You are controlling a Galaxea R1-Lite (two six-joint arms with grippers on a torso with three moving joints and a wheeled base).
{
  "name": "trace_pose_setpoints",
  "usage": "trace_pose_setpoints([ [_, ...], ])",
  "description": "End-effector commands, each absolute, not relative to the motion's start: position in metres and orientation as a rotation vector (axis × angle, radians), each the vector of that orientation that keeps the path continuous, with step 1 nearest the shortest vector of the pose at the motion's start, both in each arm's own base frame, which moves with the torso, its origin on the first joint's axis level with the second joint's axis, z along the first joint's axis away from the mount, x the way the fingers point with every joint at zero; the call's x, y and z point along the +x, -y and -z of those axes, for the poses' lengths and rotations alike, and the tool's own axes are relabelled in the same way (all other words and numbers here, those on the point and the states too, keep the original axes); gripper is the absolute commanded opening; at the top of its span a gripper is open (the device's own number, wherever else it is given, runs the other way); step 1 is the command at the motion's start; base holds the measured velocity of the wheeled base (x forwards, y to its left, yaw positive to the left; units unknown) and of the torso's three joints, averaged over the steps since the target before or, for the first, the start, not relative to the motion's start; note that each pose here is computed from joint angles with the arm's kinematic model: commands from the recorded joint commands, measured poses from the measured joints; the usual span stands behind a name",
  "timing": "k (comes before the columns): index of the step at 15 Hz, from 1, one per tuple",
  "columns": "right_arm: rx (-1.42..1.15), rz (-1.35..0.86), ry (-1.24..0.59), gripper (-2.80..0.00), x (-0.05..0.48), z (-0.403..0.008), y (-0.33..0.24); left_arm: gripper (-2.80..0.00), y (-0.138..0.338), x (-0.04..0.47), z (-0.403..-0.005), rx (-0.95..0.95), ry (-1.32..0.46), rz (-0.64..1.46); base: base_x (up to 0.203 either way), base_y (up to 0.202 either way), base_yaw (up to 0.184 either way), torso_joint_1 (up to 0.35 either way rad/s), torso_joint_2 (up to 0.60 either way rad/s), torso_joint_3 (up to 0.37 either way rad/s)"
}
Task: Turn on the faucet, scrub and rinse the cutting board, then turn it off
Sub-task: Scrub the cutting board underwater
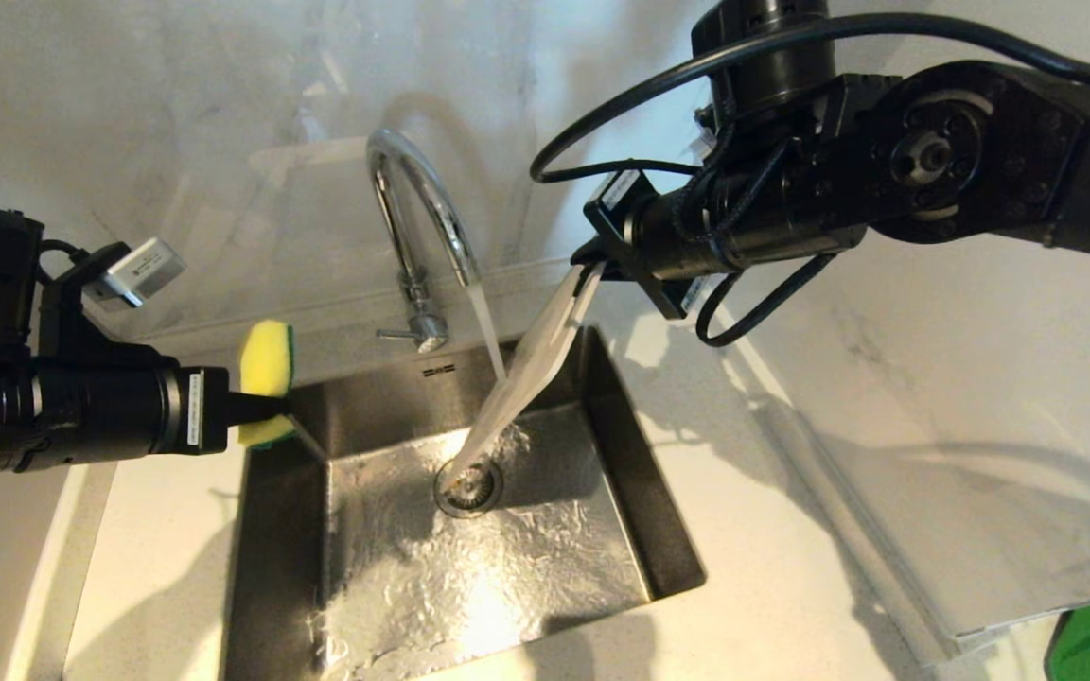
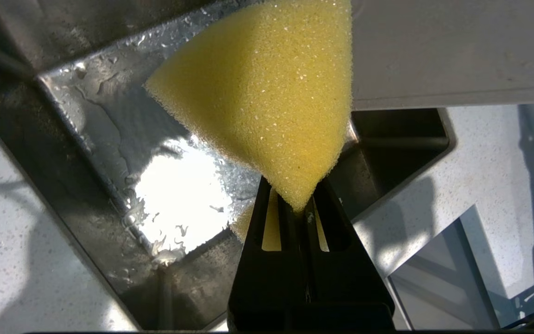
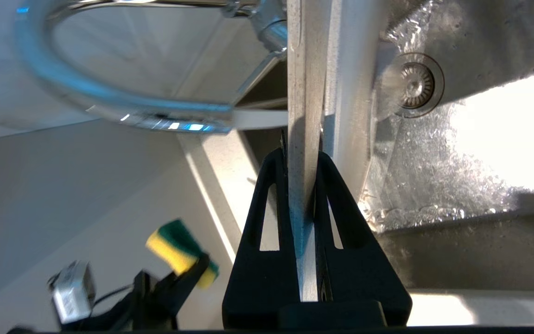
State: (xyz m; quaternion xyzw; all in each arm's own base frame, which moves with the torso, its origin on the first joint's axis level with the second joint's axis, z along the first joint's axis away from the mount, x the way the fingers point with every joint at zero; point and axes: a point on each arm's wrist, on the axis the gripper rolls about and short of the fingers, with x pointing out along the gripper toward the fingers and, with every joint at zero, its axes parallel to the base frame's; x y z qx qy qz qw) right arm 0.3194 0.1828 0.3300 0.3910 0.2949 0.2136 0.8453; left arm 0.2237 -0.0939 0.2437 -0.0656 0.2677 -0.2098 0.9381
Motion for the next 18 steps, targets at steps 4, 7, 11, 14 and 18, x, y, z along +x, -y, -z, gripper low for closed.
trace_pose_setpoints([
  [4, 0.822, -0.432, -0.651, -2.8, 0.326, -0.321, -0.187, -2.8, 0.092, 0.222, -0.241, -0.139, -0.556, 0.426, 0.0, 0.0, 0.0, 0.0, 0.0, 0.0],
  [7, 0.821, -0.432, -0.645, -2.8, 0.325, -0.322, -0.186, -2.8, 0.092, 0.221, -0.241, -0.139, -0.557, 0.427, 0.0, 0.0, 0.0, 0.0, 0.0, 0.0],
  [11, 0.819, -0.428, -0.652, -2.8, 0.294, -0.346, -0.169, -2.8, 0.093, 0.222, -0.241, -0.142, -0.56, 0.445, 0.0, 0.0, 0.0, 0.0, 0.0, 0.0],
  [14, 0.832, -0.417, -0.675, -2.8, 0.258, -0.368, -0.148, -2.8, 0.093, 0.223, -0.24, -0.143, -0.566, 0.45, 0.0, 0.0, 0.0, 0.0, 0.0, 0.0],
  [18, 0.847, -0.399, -0.69, -2.8, 0.213, -0.388, -0.123, -2.8, 0.093, 0.223, -0.239, -0.144, -0.57, 0.462, 0.0, 0.0, 0.0, 0.0, 0.0, 0.0],
])
